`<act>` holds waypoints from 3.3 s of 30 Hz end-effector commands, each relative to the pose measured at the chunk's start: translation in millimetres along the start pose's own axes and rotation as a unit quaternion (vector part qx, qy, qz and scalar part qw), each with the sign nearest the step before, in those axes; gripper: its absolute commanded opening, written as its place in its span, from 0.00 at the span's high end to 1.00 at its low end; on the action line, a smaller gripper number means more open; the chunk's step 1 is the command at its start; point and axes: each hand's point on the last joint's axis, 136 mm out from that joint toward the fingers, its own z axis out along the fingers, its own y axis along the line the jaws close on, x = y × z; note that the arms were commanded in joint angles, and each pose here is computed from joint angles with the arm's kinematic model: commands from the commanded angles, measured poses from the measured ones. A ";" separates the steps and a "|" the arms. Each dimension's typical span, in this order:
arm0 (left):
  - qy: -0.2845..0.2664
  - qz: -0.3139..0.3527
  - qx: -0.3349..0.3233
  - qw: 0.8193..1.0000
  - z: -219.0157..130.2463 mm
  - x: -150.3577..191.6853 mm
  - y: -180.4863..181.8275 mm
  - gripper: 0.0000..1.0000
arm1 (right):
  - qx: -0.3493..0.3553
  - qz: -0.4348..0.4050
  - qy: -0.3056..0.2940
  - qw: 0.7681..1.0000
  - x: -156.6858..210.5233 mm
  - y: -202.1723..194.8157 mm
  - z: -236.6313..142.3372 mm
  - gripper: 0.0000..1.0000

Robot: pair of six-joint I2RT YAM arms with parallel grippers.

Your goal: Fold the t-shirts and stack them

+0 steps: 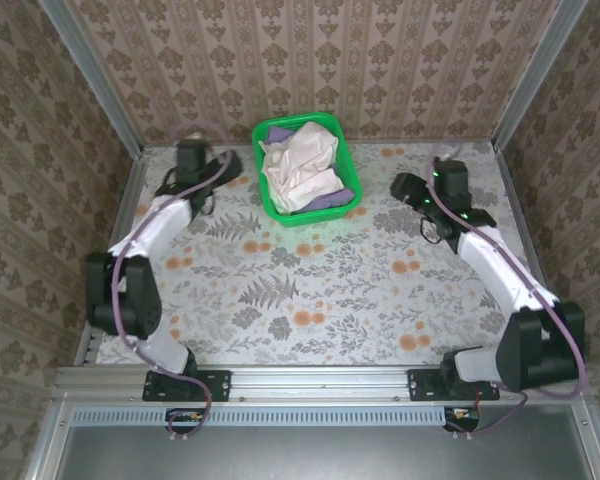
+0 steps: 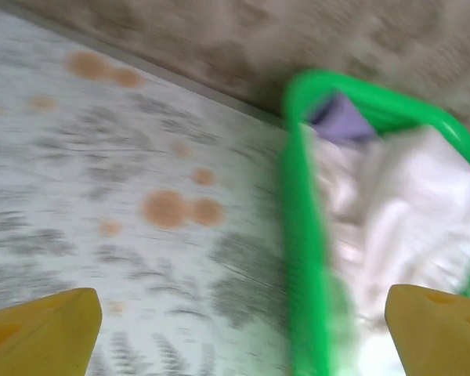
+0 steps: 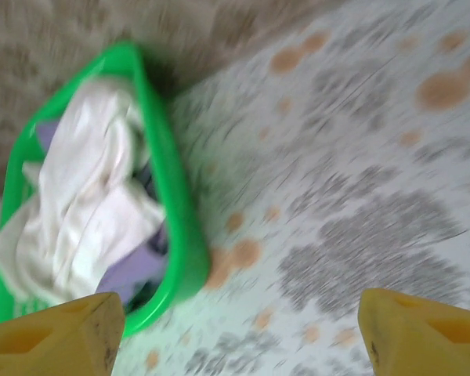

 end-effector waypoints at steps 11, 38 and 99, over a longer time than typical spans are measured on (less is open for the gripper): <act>0.279 0.174 0.050 0.943 84.1 131.3 -119.2 0.04 | 0.037 -0.005 0.238 0.970 109.6 19.3 34.1 0.27; 0.083 0.182 0.139 0.970 7.0 6.6 -216.5 1.00 | 0.041 -0.017 0.256 0.966 151.4 2.1 2.4 0.29; 0.054 0.109 0.152 0.981 -137.5 35.6 -95.6 1.00 | 0.334 -0.011 0.074 0.940 -21.4 -267.7 -28.9 0.90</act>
